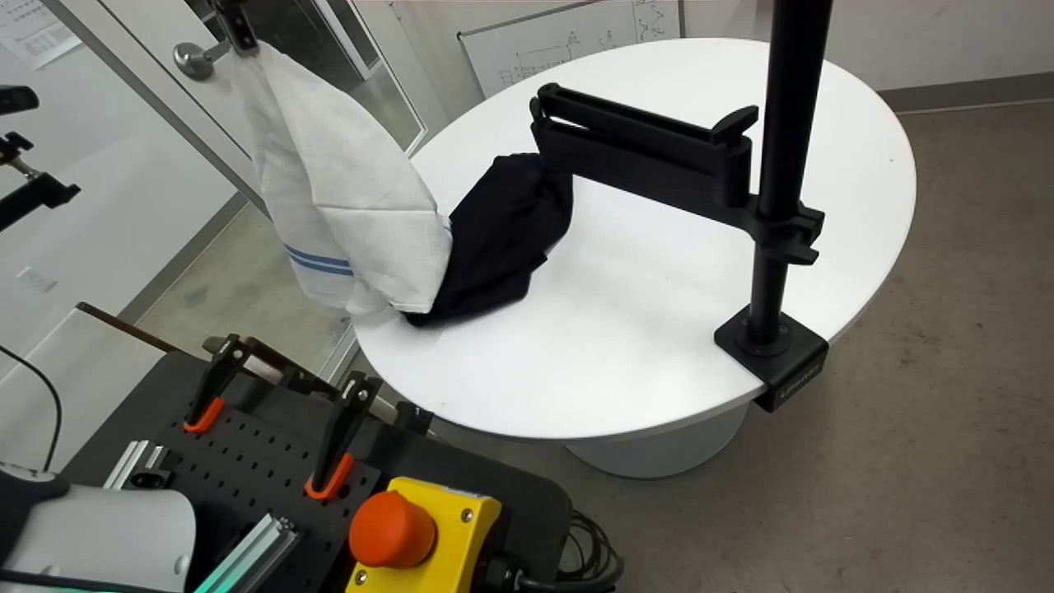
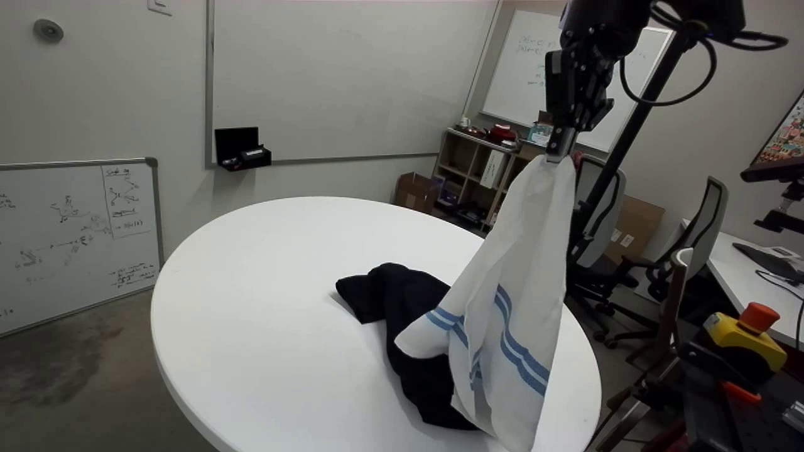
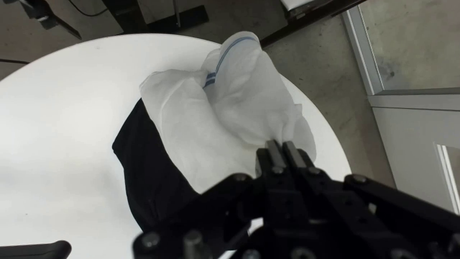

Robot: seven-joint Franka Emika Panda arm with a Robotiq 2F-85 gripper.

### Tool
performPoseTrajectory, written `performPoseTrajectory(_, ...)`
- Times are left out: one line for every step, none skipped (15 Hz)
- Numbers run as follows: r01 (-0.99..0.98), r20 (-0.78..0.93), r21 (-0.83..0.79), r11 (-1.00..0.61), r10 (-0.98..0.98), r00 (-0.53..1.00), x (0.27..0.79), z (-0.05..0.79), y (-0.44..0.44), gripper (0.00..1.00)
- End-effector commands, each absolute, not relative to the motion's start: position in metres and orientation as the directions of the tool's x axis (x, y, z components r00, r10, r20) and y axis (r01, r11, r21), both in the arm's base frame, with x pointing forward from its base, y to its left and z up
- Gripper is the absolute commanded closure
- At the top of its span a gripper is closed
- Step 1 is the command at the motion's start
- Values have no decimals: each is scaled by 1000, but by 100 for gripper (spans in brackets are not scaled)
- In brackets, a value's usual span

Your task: Unhang the white and blue towel from the black stand

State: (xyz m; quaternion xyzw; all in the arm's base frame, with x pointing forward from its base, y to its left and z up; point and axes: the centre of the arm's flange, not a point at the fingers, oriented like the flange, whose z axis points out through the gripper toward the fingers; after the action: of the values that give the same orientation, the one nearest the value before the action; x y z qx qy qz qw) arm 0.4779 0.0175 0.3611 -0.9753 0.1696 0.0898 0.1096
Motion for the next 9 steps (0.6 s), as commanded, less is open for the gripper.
performPoseTrajectory(-390, -181, -157, -907, -361, 915, 502, 341, 8, 99)
performPoseTrajectory(-398, -165, -157, -904, -373, 913, 506, 335, 6, 99)
performPoseTrajectory(-403, -136, -156, -902, -384, 913, 509, 328, 4, 99)
performPoseTrajectory(-406, -111, -153, -901, -392, 913, 512, 322, 2, 99)
performPoseTrajectory(-405, -79, -152, -902, -397, 914, 515, 317, 2, 99)
performPoseTrajectory(-405, -50, -150, -902, -402, 914, 519, 312, 1, 99)
performPoseTrajectory(-405, -23, -146, -903, -406, 913, 522, 308, 1, 99)
performPoseTrajectory(-410, -3, -142, -901, -413, 911, 525, 304, 1, 99)
performPoseTrajectory(-412, 19, -134, -901, -418, 908, 528, 299, 1, 99)
